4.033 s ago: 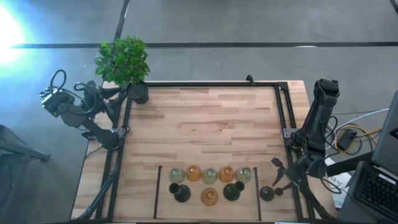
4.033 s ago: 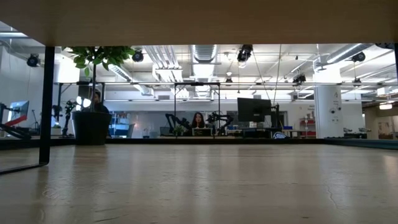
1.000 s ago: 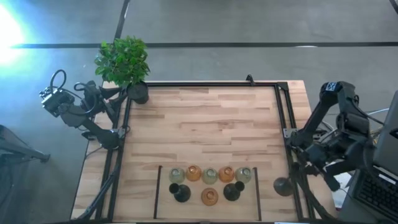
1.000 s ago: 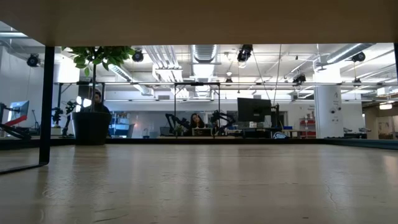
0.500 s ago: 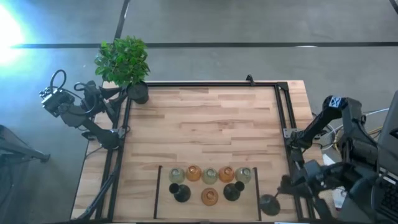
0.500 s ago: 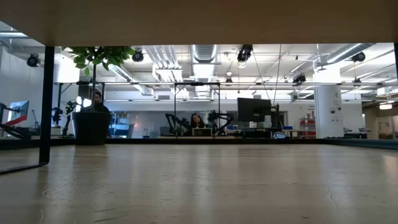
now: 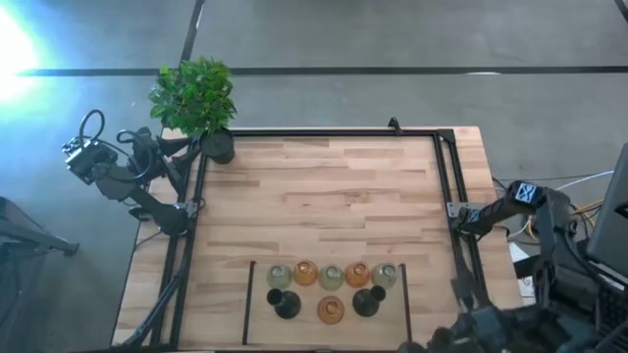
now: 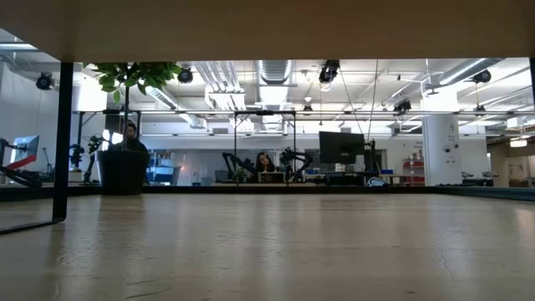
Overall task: Pick & Place candle stick holders
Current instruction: Put the black candle holder on the shelf
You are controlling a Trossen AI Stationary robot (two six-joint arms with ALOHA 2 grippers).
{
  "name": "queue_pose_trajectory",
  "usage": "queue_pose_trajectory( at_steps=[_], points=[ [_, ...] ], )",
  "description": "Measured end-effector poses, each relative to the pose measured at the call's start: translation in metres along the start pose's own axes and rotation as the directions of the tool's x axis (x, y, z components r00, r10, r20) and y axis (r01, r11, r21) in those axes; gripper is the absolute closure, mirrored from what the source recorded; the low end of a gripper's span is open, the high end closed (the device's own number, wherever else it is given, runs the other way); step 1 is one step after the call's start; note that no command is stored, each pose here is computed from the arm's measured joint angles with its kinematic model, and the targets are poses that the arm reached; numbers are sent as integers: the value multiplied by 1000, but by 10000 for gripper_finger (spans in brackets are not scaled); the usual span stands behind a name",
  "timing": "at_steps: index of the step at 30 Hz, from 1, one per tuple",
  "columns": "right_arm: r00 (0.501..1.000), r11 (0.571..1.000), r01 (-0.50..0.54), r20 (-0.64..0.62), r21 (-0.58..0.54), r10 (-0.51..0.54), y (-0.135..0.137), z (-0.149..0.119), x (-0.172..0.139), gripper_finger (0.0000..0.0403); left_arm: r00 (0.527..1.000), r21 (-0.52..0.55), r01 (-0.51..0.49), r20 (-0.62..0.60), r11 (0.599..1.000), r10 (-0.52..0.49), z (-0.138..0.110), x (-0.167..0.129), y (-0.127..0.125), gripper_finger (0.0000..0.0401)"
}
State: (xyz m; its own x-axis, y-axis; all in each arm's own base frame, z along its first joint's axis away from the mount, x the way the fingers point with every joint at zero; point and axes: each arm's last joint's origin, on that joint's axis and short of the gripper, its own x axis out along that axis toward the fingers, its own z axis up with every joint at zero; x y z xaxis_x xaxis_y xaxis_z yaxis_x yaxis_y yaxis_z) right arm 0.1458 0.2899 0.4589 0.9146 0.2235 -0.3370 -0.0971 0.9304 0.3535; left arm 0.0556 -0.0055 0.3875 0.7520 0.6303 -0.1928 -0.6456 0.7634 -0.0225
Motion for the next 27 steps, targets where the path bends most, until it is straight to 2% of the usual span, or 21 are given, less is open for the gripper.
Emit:
queue_pose_trajectory(
  at_steps=[5,19,27],
  points=[
    [999,999,41,13,8,-41,13,-2,23,395,1000,0,0,0,1000,0,0,0,0,211],
    [981,978,169,74,121,-179,37,-23,88,395,1000,0,0,0,1000,0,0,0,0,211],
    [963,961,234,101,150,-250,41,-34,127,395,1000,0,0,0,1000,0,0,0,0,211]
  ],
)
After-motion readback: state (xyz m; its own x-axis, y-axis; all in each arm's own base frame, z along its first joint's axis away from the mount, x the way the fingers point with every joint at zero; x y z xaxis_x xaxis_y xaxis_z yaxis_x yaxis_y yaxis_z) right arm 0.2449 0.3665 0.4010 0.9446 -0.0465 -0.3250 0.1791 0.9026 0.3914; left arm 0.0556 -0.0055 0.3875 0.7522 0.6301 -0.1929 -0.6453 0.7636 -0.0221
